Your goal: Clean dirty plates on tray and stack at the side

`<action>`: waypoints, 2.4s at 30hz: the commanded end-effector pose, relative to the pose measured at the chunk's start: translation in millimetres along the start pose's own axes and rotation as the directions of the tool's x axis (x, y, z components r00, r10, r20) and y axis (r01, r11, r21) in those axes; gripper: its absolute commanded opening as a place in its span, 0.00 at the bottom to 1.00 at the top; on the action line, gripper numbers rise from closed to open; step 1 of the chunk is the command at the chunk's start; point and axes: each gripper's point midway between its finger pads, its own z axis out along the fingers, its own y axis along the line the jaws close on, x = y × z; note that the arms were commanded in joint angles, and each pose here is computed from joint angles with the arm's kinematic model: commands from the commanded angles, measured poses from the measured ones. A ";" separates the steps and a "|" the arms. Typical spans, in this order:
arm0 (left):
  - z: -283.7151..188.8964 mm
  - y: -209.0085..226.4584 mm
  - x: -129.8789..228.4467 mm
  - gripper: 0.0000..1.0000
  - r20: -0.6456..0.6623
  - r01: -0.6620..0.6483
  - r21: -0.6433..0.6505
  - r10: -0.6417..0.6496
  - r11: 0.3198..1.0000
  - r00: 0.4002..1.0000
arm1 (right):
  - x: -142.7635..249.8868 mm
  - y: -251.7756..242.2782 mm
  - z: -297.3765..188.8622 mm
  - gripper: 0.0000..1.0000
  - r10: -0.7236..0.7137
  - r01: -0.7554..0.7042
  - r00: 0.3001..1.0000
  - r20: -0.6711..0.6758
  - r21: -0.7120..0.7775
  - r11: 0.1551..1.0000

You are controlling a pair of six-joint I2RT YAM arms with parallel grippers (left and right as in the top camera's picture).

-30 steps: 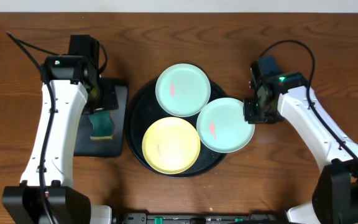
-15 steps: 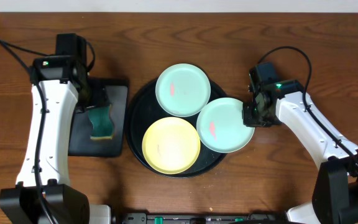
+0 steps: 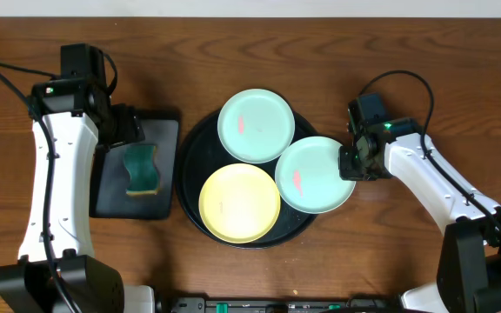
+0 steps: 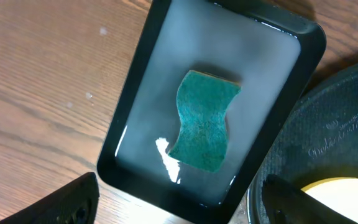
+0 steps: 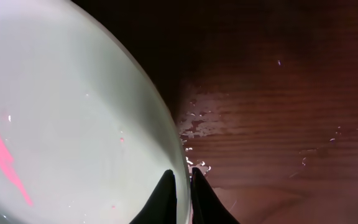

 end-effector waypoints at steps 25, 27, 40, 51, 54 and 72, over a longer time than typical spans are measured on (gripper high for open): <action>91.8 3.1 15.2 0.81 -0.274 -0.036 0.162 0.080 0.986 0.958 | -9.3 -4.0 -0.2 0.03 0.012 -0.013 0.999 0.046 0.020 1.000; 96.6 1.1 18.1 0.81 -0.293 -0.034 0.169 0.083 0.985 0.952 | -9.3 -3.9 -0.2 0.03 0.012 -0.013 0.999 0.046 0.020 1.000; 120.5 -6.4 42.0 0.70 -0.370 0.024 0.182 0.046 0.983 0.928 | -9.0 -3.9 -0.2 0.05 0.012 -0.013 0.999 0.045 0.020 1.000; 130.7 -25.2 46.2 0.60 -0.346 -0.004 0.240 0.090 0.971 0.934 | -9.0 -4.0 -0.2 0.07 0.012 -0.013 0.999 0.045 0.020 1.000; 130.8 -29.5 46.0 0.57 -0.339 -0.029 0.232 0.109 0.972 0.935 | -8.9 -3.9 -0.2 0.07 0.012 -0.013 0.999 0.045 0.020 1.000; 132.6 -26.0 45.4 0.49 -0.337 -0.033 0.169 0.089 0.985 0.937 | -8.1 -4.0 -0.2 0.09 0.011 -0.012 0.999 0.042 0.021 1.000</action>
